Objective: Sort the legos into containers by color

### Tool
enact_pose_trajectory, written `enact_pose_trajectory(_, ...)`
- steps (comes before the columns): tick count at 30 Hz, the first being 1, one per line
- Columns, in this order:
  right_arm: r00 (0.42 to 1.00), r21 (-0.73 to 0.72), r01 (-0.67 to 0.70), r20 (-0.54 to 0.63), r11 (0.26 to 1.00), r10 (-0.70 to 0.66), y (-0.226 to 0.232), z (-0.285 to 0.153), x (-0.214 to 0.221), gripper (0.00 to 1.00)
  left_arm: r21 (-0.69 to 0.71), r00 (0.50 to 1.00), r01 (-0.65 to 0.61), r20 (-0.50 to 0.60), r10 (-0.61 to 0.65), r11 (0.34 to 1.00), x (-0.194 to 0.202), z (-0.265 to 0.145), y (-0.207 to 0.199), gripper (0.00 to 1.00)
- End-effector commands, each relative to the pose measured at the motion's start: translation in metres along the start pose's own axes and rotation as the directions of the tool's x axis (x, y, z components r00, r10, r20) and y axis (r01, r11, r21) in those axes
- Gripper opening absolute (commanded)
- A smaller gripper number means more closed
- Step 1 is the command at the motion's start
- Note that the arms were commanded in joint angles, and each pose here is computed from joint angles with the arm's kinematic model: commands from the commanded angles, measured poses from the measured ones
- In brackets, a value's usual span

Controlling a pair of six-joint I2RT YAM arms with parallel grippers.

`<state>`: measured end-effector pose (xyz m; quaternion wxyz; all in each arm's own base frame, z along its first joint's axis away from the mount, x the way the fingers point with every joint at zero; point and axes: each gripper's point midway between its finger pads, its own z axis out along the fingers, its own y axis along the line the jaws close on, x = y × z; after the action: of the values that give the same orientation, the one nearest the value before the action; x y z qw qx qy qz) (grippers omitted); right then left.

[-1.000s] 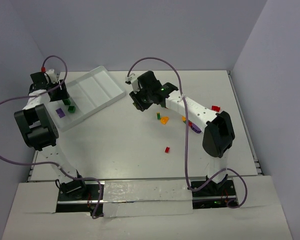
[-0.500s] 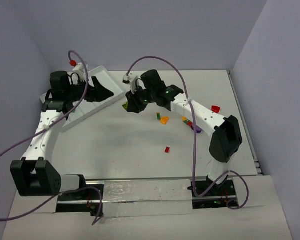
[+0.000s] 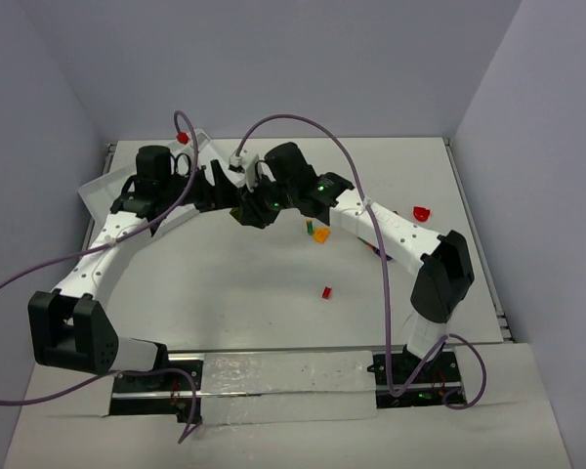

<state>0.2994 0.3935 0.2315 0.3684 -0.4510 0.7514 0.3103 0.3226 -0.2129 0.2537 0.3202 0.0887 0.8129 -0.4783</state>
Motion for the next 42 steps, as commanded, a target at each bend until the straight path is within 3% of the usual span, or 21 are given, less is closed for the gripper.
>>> enact_pose_trajectory(1, 0.994, 0.046, 0.046, 0.1, 0.998, -0.05, 0.001, -0.021, -0.039, 0.0, 0.006, 1.0, -0.023, -0.012, 0.023, 1.0, 0.002, 0.001, -0.006, 0.83)
enact_pose_trajectory(6, 0.994, 0.082, 0.037, 0.097, 0.996, -0.045, -0.006, -0.02, -0.038, 0.0, -0.005, 0.999, -0.007, -0.048, 0.007, 1.0, 0.013, 0.005, 0.004, 0.75)
enact_pose_trajectory(15, 0.994, 0.132, 0.028, 0.102, 0.991, -0.042, -0.014, -0.022, -0.037, 0.0, -0.015, 0.999, -0.006, -0.052, 0.005, 1.0, 0.02, 0.004, 0.007, 0.71)
enact_pose_trajectory(21, 0.993, 0.157, 0.023, 0.112, 0.987, -0.041, -0.017, -0.024, -0.04, 0.0, -0.017, 0.997, 0.008, -0.072, -0.009, 1.0, 0.027, 0.005, 0.011, 0.55)
enact_pose_trajectory(22, 0.993, 0.157, 0.023, 0.113, 0.987, -0.041, -0.017, -0.025, -0.04, 0.0, -0.015, 0.997, 0.009, -0.076, -0.01, 1.0, 0.027, 0.006, 0.012, 0.48)
enact_pose_trajectory(24, 0.993, 0.155, 0.022, 0.113, 0.988, -0.04, -0.017, -0.025, -0.04, 0.12, -0.016, 0.997, 0.006, -0.075, -0.007, 1.0, 0.025, 0.007, 0.013, 0.33)
enact_pose_trajectory(26, 0.993, 0.155, 0.024, 0.108, 0.988, -0.041, -0.017, -0.025, -0.038, 0.4, -0.025, 0.997, 0.003, -0.075, -0.004, 1.0, 0.021, 0.01, 0.016, 0.2)
enact_pose_trajectory(27, 0.994, 0.16, 0.023, 0.106, 0.987, -0.041, -0.019, -0.025, -0.037, 0.6, -0.038, 0.998, -0.016, -0.062, 0.014, 0.999, 0.013, 0.009, 0.019, 0.11)
enact_pose_trajectory(30, 0.995, 0.168, 0.011, 0.097, 0.986, -0.028, -0.024, -0.028, -0.031, 0.96, -0.124, 0.999, -0.04, -0.002, 0.04, 0.991, -0.017, 0.009, 0.047, 0.0)
enact_pose_trajectory(35, 0.995, 0.186, -0.05, 0.089, 0.981, 0.033, -0.047, -0.044, -0.019, 1.0, -0.339, 0.981, -0.072, 0.143, 0.127, 0.938, -0.09, 0.004, 0.113, 0.0)
enact_pose_trajectory(42, 0.991, 0.268, -0.127, 0.063, 0.955, 0.115, -0.091, -0.074, 0.016, 1.0, -0.604, 0.943, -0.088, 0.205, 0.262, 0.792, -0.144, 0.024, 0.214, 0.0)
